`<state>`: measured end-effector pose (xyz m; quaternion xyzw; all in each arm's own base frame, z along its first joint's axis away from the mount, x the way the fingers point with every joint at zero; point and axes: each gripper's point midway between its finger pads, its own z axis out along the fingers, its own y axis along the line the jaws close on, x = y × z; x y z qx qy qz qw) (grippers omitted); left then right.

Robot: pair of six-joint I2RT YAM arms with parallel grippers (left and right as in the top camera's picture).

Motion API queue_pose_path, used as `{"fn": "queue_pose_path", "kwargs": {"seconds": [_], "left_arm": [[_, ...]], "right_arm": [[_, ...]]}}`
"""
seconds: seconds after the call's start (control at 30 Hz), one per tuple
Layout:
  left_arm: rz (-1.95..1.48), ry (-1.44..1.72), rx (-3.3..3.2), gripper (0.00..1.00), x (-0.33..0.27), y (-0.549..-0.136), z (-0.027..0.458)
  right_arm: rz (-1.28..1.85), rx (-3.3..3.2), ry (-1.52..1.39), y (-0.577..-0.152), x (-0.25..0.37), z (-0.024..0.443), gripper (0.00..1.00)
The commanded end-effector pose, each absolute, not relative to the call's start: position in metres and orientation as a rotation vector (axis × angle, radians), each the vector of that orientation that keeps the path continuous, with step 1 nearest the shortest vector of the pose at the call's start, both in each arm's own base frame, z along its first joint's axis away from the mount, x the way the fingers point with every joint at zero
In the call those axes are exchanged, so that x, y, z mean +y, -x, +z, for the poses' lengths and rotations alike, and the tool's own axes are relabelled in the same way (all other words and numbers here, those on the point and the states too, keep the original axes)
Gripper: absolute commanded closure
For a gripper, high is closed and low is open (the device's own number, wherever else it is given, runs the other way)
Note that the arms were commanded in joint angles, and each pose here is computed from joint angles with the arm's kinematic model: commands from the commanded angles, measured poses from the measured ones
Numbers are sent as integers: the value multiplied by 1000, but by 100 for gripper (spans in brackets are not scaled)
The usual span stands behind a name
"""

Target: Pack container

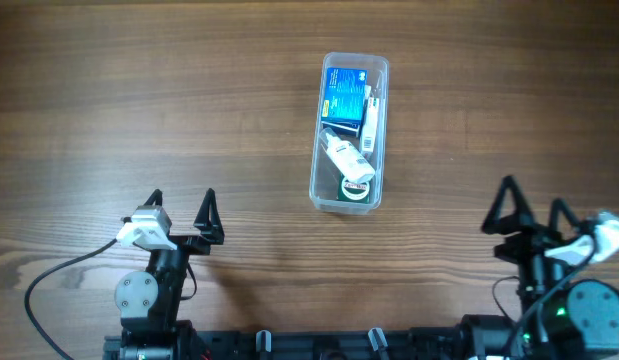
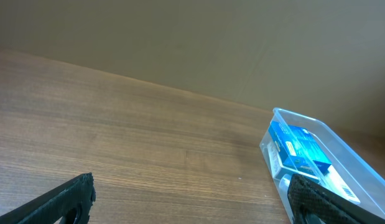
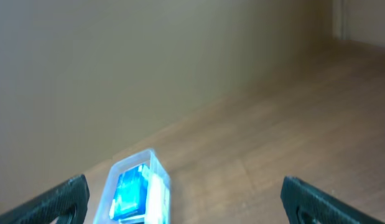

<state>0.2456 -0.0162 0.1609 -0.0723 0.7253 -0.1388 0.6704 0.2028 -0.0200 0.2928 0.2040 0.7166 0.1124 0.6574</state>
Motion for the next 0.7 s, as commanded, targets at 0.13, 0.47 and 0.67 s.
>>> {"fn": "queue_pose_path", "kwargs": {"seconds": [0.13,0.47,0.67], "left_arm": [[-306,191,1632,0,-12,-246,159],[-306,191,1632,0,-12,-246,159],[-306,191,1632,0,-12,-246,159]], "right_arm": [[305,1551,-227,-225,7,246,0],[244,1459,85,-235,34,224,0],[252,1497,32,-243,29,197,0]]}}
